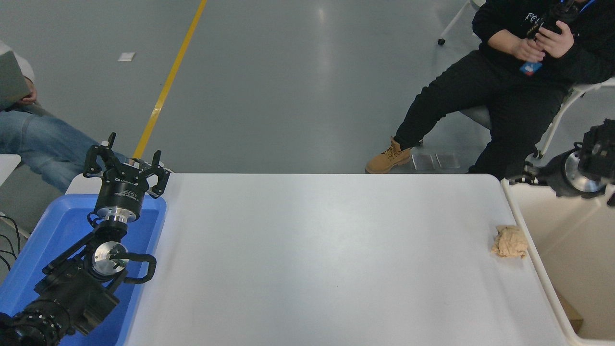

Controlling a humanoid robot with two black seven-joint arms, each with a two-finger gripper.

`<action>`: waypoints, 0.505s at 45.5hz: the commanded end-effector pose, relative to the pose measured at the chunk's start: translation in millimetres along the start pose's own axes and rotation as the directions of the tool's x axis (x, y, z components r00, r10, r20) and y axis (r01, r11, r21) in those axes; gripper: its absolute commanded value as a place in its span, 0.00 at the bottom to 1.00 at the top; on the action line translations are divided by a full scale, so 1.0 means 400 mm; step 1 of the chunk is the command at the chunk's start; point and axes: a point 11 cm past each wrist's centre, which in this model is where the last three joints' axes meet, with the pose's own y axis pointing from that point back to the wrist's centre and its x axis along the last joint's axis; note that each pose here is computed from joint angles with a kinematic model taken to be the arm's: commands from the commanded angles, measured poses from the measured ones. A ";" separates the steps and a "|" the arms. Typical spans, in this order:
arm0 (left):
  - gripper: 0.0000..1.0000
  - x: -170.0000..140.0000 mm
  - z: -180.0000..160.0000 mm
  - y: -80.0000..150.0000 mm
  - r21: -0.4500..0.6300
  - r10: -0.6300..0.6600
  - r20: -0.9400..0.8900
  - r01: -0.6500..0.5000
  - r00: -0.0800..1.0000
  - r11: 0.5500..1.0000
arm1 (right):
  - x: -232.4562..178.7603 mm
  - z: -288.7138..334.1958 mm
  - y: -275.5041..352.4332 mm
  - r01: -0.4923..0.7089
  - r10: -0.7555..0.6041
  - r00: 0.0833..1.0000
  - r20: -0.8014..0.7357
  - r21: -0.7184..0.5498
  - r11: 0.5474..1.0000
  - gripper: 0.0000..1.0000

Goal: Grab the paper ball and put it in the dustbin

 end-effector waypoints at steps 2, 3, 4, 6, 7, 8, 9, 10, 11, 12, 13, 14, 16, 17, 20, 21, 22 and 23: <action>0.99 0.000 -0.001 0.000 0.000 0.000 0.000 0.000 1.000 1.000 | -0.084 0.100 -0.092 -0.162 0.168 0.980 0.111 -0.058 0.985 1.00; 0.99 0.000 -0.001 0.000 0.000 0.000 0.000 0.000 1.000 1.000 | -0.093 0.106 -0.097 -0.168 0.174 0.977 0.120 -0.062 0.984 1.00; 0.99 0.000 -0.001 0.000 0.000 0.000 0.000 0.000 1.000 1.000 | -0.102 0.114 -0.101 -0.175 0.182 0.974 0.131 -0.068 0.982 1.00; 0.99 0.001 0.001 0.000 0.000 0.000 0.001 0.000 1.000 1.000 | -0.117 0.125 -0.108 -0.184 0.194 0.969 0.150 -0.075 0.980 1.00; 0.99 0.000 -0.001 0.000 0.000 0.000 0.000 0.000 1.000 1.000 | -0.125 0.128 -0.112 -0.188 0.198 0.966 0.163 -0.077 0.979 1.00; 0.99 0.001 0.001 0.000 0.000 0.000 0.001 0.000 1.000 1.000 | -0.133 0.131 -0.115 -0.191 0.202 0.964 0.174 -0.079 0.978 1.00; 0.99 0.001 0.001 0.000 0.000 0.000 0.001 0.000 1.000 1.000 | -0.141 0.133 -0.118 -0.191 0.203 0.961 0.188 -0.079 0.978 1.00; 0.99 0.000 -0.001 0.000 0.000 0.000 0.000 0.000 1.000 1.000 | -0.150 0.135 -0.121 -0.191 0.204 0.958 0.199 -0.080 0.978 1.00; 0.99 0.000 -0.001 0.000 0.000 0.000 0.000 0.000 1.000 1.000 | -0.161 0.136 -0.124 -0.189 0.202 0.956 0.213 -0.080 0.979 1.00; 0.99 0.001 0.001 0.000 0.000 0.000 0.001 0.000 1.000 1.000 | -0.170 0.136 -0.127 -0.186 0.200 0.953 0.226 -0.079 0.979 1.00; 0.99 0.000 -0.001 0.000 0.000 0.000 0.000 0.000 1.000 1.000 | -0.178 0.136 -0.129 -0.185 0.198 0.951 0.239 -0.078 0.980 1.00; 0.99 0.001 0.001 0.000 0.000 0.000 0.001 0.000 1.000 1.000 | -0.186 0.134 -0.132 -0.184 0.198 0.948 0.250 -0.077 0.980 1.00; 0.99 0.000 -0.001 0.000 0.000 0.000 0.000 0.000 1.000 1.000 | -0.203 0.133 -0.137 -0.177 0.191 0.945 0.265 -0.075 0.981 1.00; 0.99 0.001 0.001 0.000 0.000 0.000 0.001 0.000 1.000 1.000 | -0.213 0.131 -0.140 -0.173 0.187 0.945 0.270 -0.074 0.982 1.00; 0.99 0.000 -0.001 0.000 0.000 0.000 0.000 0.000 1.000 1.000 | -0.234 0.125 -0.146 -0.161 0.174 0.944 0.281 -0.069 0.985 1.00; 0.99 0.000 -0.001 0.000 0.000 0.000 0.000 0.000 1.000 1.000 | -0.239 0.122 -0.148 -0.158 0.170 0.944 0.283 -0.066 0.985 1.00; 0.99 0.000 -0.001 0.000 0.000 0.000 0.000 0.000 1.000 1.000 | -0.241 0.120 -0.149 -0.156 0.168 0.944 0.285 -0.065 0.986 1.00; 0.99 0.000 -0.001 0.000 0.000 0.000 0.000 0.000 1.000 1.000 | -0.243 0.116 -0.150 -0.155 0.166 0.943 0.288 -0.062 0.986 1.00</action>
